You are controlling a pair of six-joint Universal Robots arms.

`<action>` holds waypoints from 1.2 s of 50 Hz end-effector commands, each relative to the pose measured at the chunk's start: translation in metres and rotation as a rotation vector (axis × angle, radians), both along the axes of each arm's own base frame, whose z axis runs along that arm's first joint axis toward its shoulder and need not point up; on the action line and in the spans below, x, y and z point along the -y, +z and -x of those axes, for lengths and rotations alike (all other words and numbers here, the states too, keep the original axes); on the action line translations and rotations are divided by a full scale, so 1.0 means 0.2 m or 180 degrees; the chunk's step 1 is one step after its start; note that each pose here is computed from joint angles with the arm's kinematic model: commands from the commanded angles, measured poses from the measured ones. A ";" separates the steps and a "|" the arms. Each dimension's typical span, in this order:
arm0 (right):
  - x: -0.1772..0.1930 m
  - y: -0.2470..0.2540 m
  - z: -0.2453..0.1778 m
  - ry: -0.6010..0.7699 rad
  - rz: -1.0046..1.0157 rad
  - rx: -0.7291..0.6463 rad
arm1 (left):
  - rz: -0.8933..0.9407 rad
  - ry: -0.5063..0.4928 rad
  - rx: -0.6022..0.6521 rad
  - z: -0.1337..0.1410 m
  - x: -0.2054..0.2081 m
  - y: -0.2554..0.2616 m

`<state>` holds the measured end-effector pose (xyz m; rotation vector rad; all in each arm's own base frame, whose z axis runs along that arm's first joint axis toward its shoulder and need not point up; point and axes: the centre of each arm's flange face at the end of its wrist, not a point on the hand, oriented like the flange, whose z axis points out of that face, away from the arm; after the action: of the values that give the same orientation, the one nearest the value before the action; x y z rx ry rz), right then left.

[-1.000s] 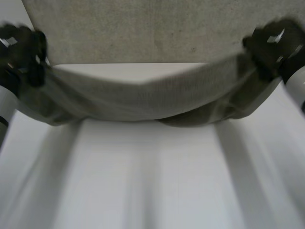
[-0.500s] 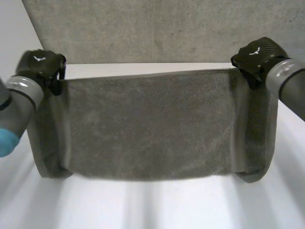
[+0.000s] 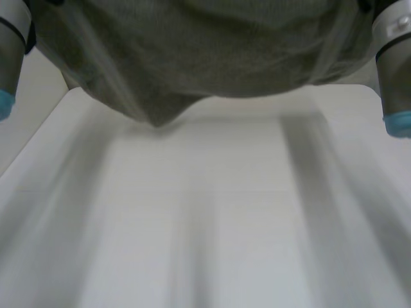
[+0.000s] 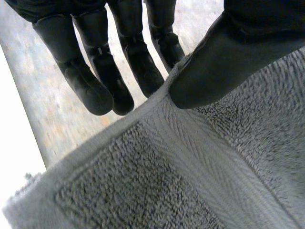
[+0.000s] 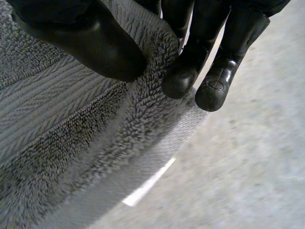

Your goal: Fold the towel.

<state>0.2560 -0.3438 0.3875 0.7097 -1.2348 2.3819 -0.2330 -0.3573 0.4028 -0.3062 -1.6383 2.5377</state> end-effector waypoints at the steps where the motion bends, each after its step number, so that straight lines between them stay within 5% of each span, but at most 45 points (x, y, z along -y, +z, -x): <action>1: -0.04 -0.26 0.01 0.0119 -0.0893 -0.0338 | -0.0654 0.0008 0.0194 -0.01 0.00 -0.36; 6: -0.12 -0.65 0.03 0.0232 -0.1863 -0.0662 | -0.1175 -0.0103 0.0463 -0.02 -0.08 -0.75; 18: -0.27 -0.98 0.08 0.0252 -0.2492 -0.0861 | -0.1514 -0.0122 0.1596 -0.09 -0.32 -1.17; 40: -0.62 -0.52 0.30 0.0151 -0.2495 -0.0816 | -0.0474 0.0048 0.1554 -0.26 -0.66 -0.68; 48: -0.53 -0.46 0.33 0.0208 -0.2377 -0.0801 | -0.0660 -0.0107 0.1599 -0.24 -0.63 -0.77; 60: -0.18 -0.73 0.27 0.0175 -0.2810 -0.0877 | -0.1081 -0.0296 0.1656 -0.14 -0.32 -0.97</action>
<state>0.1963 -0.2773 0.2644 1.2622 -2.0950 1.6584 -0.1945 -0.2638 0.2274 -1.0284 -2.0807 2.2444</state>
